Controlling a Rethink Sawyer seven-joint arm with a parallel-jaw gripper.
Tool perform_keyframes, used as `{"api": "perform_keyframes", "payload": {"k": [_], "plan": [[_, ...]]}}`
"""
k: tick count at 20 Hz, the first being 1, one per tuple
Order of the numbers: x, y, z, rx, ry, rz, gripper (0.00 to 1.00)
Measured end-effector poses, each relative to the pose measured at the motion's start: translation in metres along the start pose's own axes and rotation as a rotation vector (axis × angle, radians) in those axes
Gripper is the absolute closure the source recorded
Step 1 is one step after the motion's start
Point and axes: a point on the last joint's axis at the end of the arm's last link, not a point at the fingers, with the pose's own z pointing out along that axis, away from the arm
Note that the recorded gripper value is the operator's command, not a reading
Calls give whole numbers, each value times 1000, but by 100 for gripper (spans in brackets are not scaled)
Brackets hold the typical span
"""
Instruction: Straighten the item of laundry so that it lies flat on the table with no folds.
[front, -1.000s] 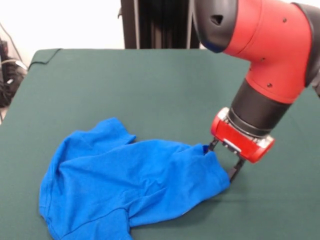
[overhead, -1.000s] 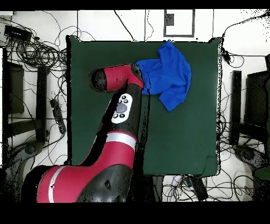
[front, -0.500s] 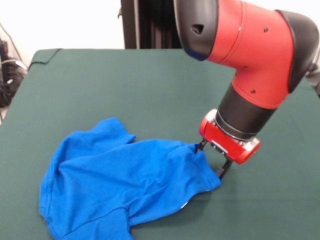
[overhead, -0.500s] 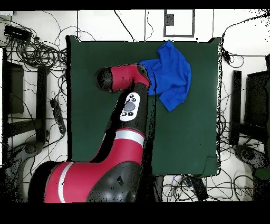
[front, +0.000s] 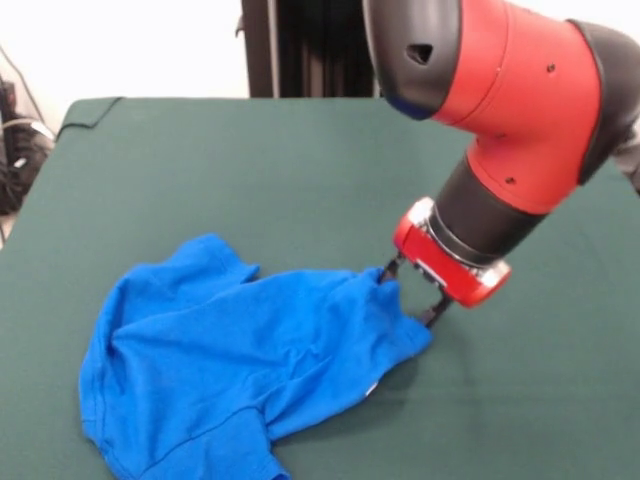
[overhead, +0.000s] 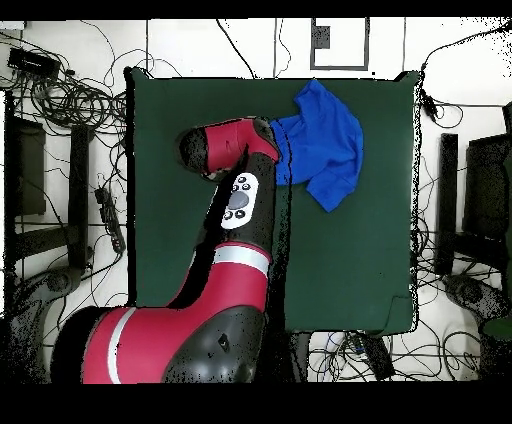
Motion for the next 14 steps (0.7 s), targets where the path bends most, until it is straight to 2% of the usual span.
{"api": "perform_keyframes", "payload": {"k": [2,3,4,7,10,14], "plan": [[2,-5,1,32,17,-6,0],[5,-12,1,77,41,-13,0],[7,-16,2,100,53,-16,0],[9,-24,3,145,82,-18,0],[9,-28,5,164,98,-17,0],[7,-31,13,157,119,-9,0]]}}
